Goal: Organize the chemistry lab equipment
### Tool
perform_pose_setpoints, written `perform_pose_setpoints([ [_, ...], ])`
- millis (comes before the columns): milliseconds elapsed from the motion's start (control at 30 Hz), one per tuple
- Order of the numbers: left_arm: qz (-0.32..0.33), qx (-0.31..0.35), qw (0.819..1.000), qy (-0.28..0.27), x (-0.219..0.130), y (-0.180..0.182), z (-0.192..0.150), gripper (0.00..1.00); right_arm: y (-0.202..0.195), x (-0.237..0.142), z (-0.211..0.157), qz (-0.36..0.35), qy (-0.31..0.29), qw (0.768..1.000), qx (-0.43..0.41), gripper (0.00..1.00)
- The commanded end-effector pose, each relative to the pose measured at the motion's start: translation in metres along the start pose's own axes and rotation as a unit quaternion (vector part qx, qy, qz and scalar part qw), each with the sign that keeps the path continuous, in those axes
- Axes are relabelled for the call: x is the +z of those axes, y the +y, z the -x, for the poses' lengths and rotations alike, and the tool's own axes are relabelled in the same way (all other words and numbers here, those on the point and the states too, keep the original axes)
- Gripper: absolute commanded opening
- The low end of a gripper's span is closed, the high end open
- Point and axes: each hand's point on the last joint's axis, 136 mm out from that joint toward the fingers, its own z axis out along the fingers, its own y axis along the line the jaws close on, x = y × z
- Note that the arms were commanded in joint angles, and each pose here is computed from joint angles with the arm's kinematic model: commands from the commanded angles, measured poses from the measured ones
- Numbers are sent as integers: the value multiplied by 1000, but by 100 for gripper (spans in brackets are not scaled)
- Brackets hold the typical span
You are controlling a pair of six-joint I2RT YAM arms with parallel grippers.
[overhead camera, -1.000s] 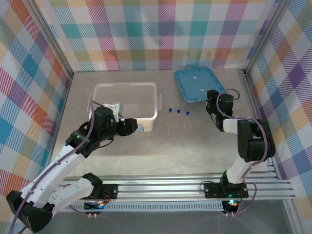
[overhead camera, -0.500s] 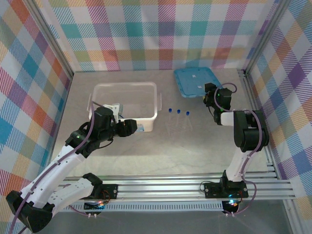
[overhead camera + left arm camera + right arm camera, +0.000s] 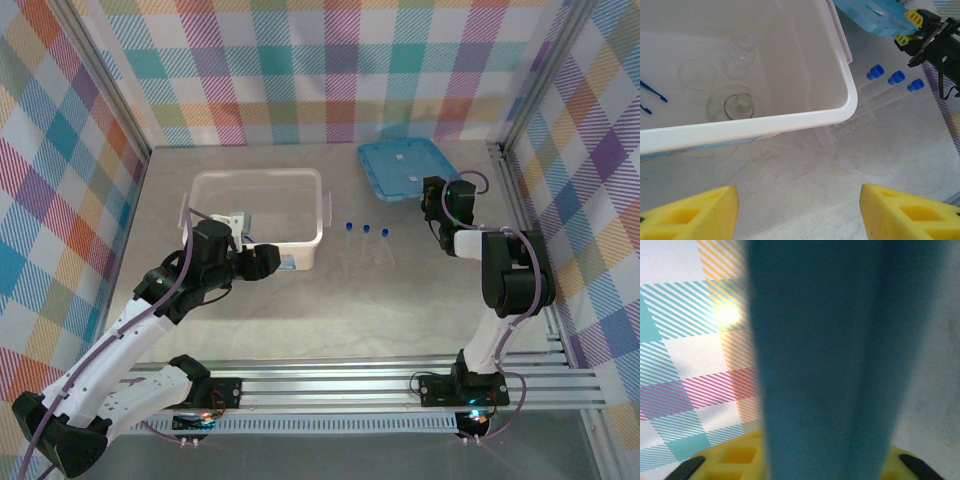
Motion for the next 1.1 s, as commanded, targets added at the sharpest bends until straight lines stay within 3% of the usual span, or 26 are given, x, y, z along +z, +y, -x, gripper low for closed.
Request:
perform_pose_setpoints([
  [0,4,10,1000,2,-4,1,-4,65,7,7,5,8,-15,1000,5,24],
  [333,2,12,1000,0,-6,1,-3,65,18,4,4,17,-6,1000,-15,5],
  [500,2,15,1000,-2,-8,-1,0,65,30,-4,4,29,-3,999,-29,0],
  [733,2,21,1000,-7,-13,-5,6,65,57,-27,2,42,-5,997,-71,0],
  [1067,12,33,999,-16,-15,-8,21,65,108,-89,1,38,-33,981,-189,0],
])
